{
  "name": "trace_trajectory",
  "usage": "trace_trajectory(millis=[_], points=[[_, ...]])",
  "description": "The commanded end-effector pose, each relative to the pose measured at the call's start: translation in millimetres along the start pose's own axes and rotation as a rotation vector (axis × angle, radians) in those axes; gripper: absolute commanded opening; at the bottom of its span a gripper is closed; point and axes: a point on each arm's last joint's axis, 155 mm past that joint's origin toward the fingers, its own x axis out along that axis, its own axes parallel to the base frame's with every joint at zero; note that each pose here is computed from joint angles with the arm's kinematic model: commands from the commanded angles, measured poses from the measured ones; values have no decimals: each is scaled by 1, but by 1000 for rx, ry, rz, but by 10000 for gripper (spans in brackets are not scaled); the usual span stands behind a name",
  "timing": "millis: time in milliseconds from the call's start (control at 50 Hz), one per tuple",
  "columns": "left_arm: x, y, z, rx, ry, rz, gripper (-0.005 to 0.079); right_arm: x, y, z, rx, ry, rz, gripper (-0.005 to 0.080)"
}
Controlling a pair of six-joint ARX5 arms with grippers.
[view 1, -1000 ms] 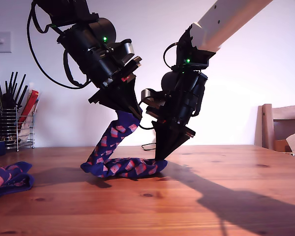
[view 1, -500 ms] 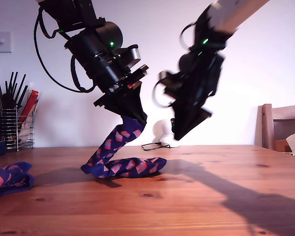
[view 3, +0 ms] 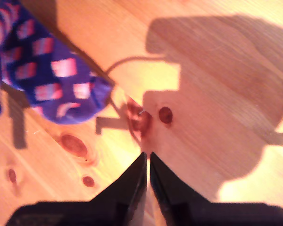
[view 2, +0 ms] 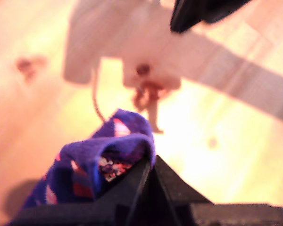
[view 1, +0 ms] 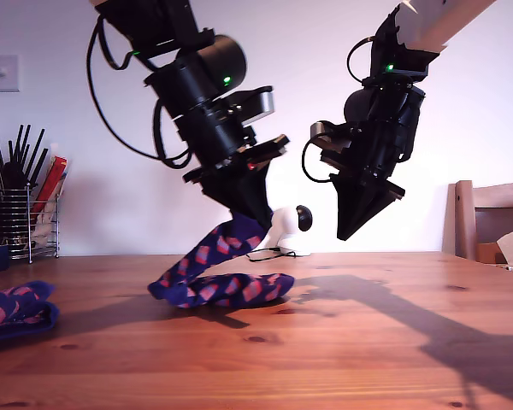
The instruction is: Fold the socks in front of you. After folding them, place them to the left side.
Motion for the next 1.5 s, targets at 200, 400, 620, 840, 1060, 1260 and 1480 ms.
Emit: trace_trajectory(millis=[200,400,620,840,1060,1260,1480], points=[[24,-2,-14,52,57,51,-20,-23,-2,3,3,-40,-10,-11],[44,-2,-29,99,113,95,-20,-22,-1,3,-3,-42,-10,-11],[49,-15,-28,161,121,121,-19,-23,2,4,-2,-48,6,-11],[50,-19,-23,170,103,121,55,-23,3,6,-4,-54,11,-11],[50,-22,-22,158,95,87,258,-23,2,8,-7,-61,9,-11],[47,-40,-16,125,70,-12,276,-22,2,9,-11,-65,7,-11],[33,-53,6,100,35,-77,276,-22,2,9,-11,-66,6,-11]])
